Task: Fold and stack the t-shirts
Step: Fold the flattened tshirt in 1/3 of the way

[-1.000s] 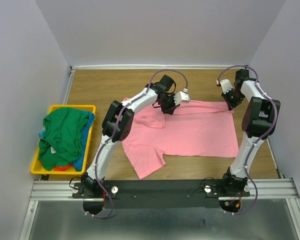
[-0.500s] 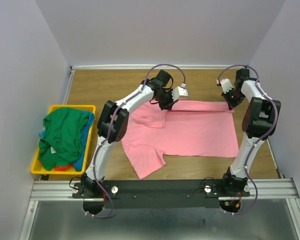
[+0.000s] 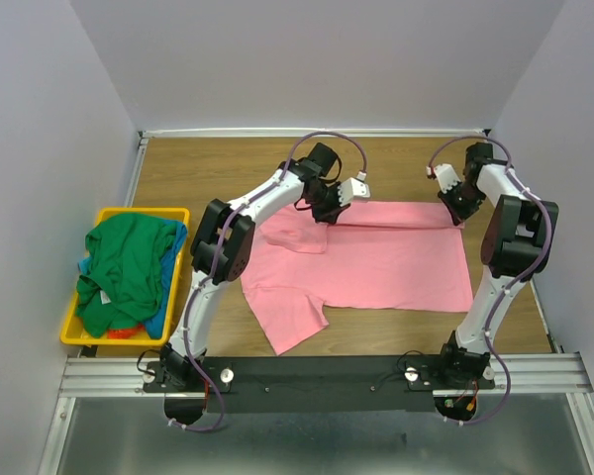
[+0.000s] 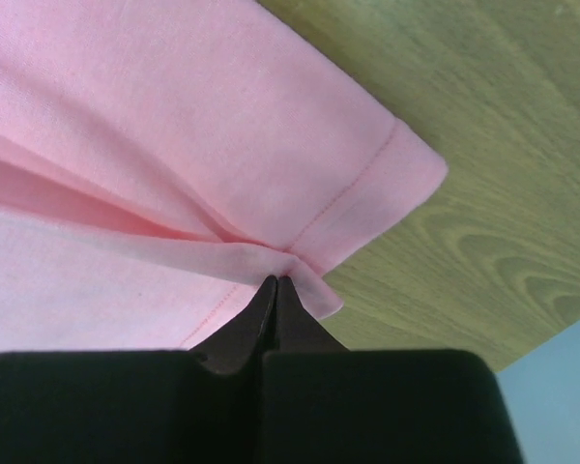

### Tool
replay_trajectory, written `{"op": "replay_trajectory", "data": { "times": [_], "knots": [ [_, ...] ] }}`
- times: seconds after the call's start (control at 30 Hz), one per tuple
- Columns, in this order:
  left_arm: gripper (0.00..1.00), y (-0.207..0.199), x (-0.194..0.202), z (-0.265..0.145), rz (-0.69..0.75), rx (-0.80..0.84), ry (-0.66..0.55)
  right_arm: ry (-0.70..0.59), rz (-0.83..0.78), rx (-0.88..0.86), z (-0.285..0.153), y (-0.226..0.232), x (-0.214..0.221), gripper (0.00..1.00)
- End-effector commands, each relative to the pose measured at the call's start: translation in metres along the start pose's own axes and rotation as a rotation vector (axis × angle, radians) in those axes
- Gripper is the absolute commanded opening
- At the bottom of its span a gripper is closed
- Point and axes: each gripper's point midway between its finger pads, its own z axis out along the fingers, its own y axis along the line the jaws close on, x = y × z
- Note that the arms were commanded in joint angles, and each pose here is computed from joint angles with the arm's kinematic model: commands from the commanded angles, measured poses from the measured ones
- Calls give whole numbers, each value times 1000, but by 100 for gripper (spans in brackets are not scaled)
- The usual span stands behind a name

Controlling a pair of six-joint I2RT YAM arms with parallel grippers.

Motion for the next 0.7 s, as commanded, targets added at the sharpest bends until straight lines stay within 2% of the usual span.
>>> {"op": "replay_trajectory", "data": {
  "times": [0.0, 0.03, 0.07, 0.1, 0.17, 0.23, 0.37, 0.57, 0.67],
  "knots": [
    [19, -15, -5, -13, 20, 48, -7, 10, -5, 13, -9, -2, 8, 9],
    [33, -16, -5, -13, 20, 56, -8, 6, -2, 20, -10, -5, 6, 14],
    [37, -17, -5, -16, 11, 60, -10, 5, 0, 23, -10, -6, 5, 25],
    [41, -19, -11, -21, 9, 66, -32, -2, 12, 27, -12, -7, 2, 29],
    [46, -11, -12, -34, -24, 57, -62, -30, 22, 46, -19, -13, -7, 40],
    [47, -3, -15, -52, -81, 42, -103, -62, 44, 59, -27, -18, -16, 44],
    [47, 26, 9, -83, -226, -20, -143, -103, 100, 44, -29, -23, -32, 41],
    [45, 62, 76, -104, -425, -150, -113, -82, 159, -40, -10, -9, -39, 25],
    [45, 77, 102, -113, -520, -196, -117, -75, 168, -50, -6, -5, -38, 25]
  ]
}}
